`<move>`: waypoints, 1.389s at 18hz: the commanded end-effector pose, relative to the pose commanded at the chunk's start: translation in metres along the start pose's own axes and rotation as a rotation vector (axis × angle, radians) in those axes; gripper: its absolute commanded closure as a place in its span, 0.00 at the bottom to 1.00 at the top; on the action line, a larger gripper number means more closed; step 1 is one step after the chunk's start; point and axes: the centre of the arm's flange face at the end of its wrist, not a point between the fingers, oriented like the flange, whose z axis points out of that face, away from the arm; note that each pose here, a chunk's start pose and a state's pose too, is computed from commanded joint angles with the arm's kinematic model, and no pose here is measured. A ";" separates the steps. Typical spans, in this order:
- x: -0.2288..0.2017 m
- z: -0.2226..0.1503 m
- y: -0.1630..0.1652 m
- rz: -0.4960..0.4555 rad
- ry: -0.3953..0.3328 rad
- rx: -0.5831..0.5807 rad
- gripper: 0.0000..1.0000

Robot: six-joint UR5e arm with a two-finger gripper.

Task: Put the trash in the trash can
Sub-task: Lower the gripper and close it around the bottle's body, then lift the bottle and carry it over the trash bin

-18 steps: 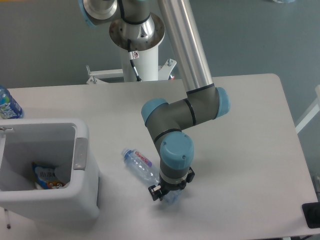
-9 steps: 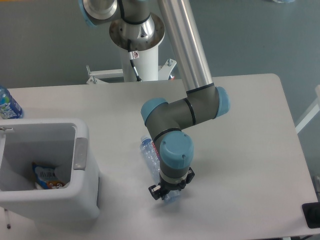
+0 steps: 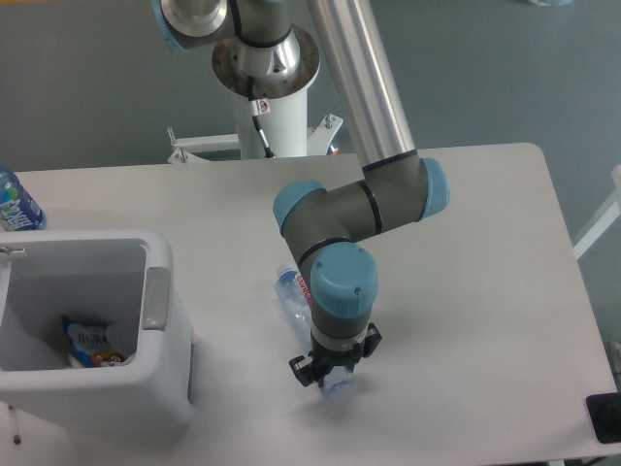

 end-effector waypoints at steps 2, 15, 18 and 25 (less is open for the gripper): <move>-0.002 -0.017 -0.002 0.017 0.000 0.026 0.44; -0.006 -0.337 -0.046 0.061 0.323 0.716 0.44; 0.010 -0.368 -0.033 0.074 0.350 0.798 0.44; 0.121 -0.397 0.025 0.223 0.442 0.796 0.45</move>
